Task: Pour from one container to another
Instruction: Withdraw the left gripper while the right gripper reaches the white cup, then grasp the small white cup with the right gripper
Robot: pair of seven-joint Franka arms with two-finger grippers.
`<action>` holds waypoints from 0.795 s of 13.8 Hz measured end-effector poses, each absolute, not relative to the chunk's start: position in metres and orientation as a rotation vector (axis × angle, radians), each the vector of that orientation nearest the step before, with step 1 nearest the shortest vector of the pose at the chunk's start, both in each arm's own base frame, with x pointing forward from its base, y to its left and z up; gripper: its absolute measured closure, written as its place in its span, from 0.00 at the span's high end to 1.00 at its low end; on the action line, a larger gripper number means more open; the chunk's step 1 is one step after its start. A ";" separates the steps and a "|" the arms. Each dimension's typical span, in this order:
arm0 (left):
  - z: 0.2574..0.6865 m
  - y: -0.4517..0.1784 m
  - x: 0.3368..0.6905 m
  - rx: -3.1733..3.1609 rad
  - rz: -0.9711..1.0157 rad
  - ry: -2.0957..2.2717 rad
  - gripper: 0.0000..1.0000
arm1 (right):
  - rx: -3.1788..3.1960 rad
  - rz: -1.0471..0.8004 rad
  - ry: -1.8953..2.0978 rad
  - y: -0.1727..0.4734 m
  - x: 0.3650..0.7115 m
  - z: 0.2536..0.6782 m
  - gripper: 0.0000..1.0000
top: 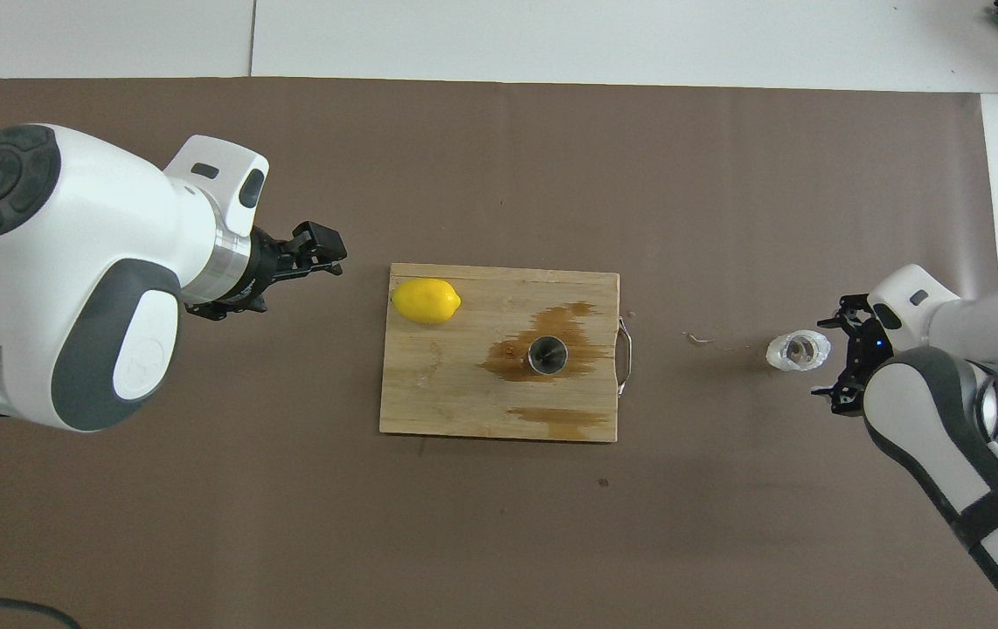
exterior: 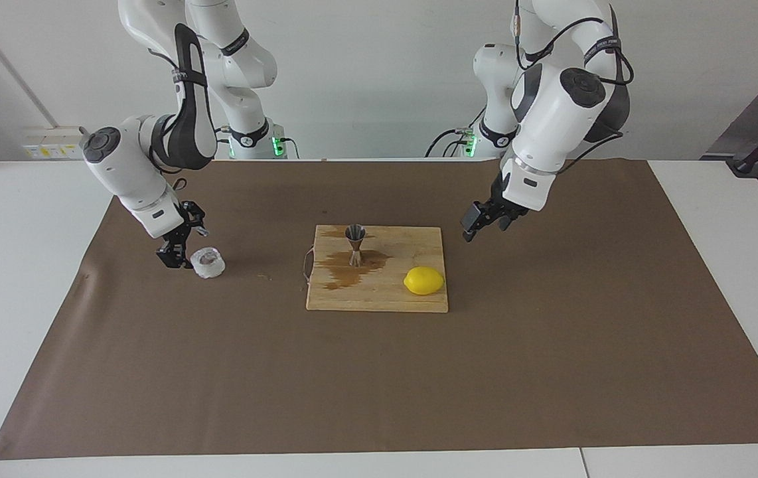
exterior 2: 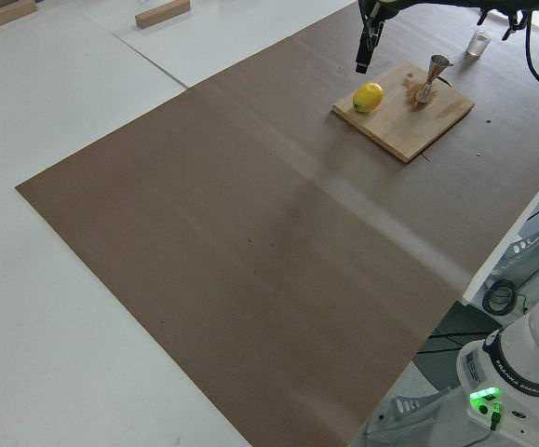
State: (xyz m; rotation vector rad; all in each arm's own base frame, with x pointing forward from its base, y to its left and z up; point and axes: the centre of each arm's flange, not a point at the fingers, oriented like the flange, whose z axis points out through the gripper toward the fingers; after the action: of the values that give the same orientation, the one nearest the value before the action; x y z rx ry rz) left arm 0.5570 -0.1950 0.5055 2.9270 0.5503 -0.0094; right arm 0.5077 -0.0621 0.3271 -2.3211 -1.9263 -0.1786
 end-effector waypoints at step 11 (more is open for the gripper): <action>0.578 -0.076 0.562 3.098 -0.041 0.436 1.00 | -2.262 -0.292 -1.918 -0.063 0.506 0.284 1.00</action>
State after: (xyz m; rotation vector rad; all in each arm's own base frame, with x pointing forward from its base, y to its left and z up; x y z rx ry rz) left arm 0.5619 -0.0764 0.5781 3.0982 0.4362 -0.0407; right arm 0.5061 -0.0628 0.2836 -2.2619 -1.9175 -0.2917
